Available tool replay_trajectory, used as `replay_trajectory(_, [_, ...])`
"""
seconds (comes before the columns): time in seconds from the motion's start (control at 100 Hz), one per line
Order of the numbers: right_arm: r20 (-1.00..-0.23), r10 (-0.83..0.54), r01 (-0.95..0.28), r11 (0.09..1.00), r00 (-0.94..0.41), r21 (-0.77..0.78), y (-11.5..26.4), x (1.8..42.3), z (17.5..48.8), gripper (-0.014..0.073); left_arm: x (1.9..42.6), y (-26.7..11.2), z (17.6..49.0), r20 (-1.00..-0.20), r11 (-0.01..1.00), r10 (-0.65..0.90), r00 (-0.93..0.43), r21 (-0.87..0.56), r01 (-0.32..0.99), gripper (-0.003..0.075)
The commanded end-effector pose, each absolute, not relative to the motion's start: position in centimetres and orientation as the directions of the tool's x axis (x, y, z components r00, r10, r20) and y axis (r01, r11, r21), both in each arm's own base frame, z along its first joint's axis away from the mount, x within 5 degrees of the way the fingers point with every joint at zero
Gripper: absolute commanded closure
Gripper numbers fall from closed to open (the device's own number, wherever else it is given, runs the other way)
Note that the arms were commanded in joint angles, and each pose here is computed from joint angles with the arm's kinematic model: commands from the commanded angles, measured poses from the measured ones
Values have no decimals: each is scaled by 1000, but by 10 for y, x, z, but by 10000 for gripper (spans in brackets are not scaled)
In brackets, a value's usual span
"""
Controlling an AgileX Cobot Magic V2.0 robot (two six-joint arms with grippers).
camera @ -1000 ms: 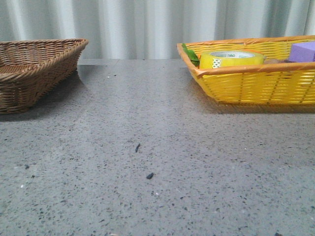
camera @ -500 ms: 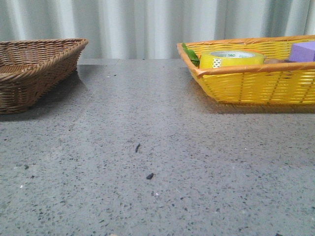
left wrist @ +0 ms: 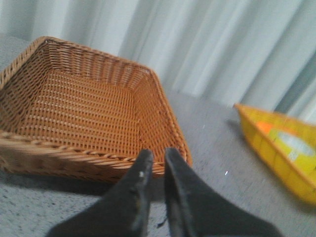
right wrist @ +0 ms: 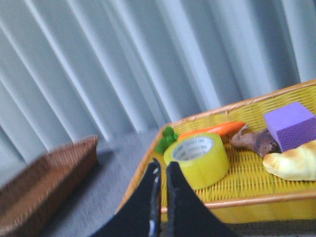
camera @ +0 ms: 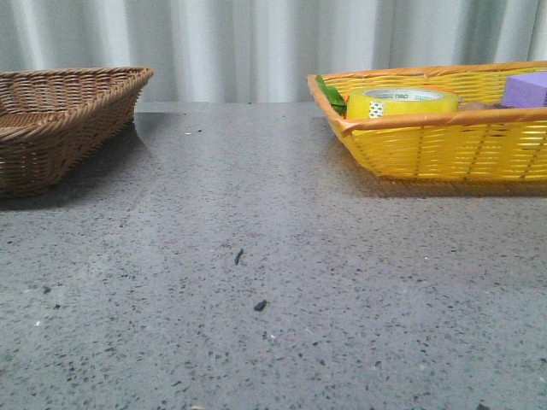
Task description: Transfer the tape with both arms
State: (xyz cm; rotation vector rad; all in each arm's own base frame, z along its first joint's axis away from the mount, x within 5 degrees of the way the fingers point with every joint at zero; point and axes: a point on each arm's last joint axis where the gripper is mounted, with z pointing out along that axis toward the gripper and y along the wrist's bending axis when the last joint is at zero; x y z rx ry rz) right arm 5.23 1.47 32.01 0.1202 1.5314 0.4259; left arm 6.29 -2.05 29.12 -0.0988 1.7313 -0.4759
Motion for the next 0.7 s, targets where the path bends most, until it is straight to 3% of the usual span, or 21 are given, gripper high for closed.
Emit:
replay_trajectory(0.0, [-972,218,-205,951,-84,231,19,69,356,650,73,-21,324,-949,939,-233,-211,-276,204,498])
replay_trajectory(0.09, [-957,158,-239,947,-244,217,26,90,379,561,84,-24,341,-954,950,-162,-253,-221,222,325])
replay_trajectory(0.14, [-936,132,-253,942,-327,222,29,102,389,473,88,-25,347,-952,950,-157,-263,-219,224,276])
replay_trajectory(0.24, [-894,93,-272,934,-439,231,35,131,408,291,92,-26,351,-952,947,-157,-264,-221,232,270])
replay_trajectory(0.31, [-877,36,-297,934,-479,201,37,154,416,218,92,-27,351,-952,945,-154,-266,-221,242,280])
replay_trajectory(0.69, [-777,-175,-422,898,-605,127,69,274,419,204,91,-30,351,-952,938,-147,-270,-221,266,281])
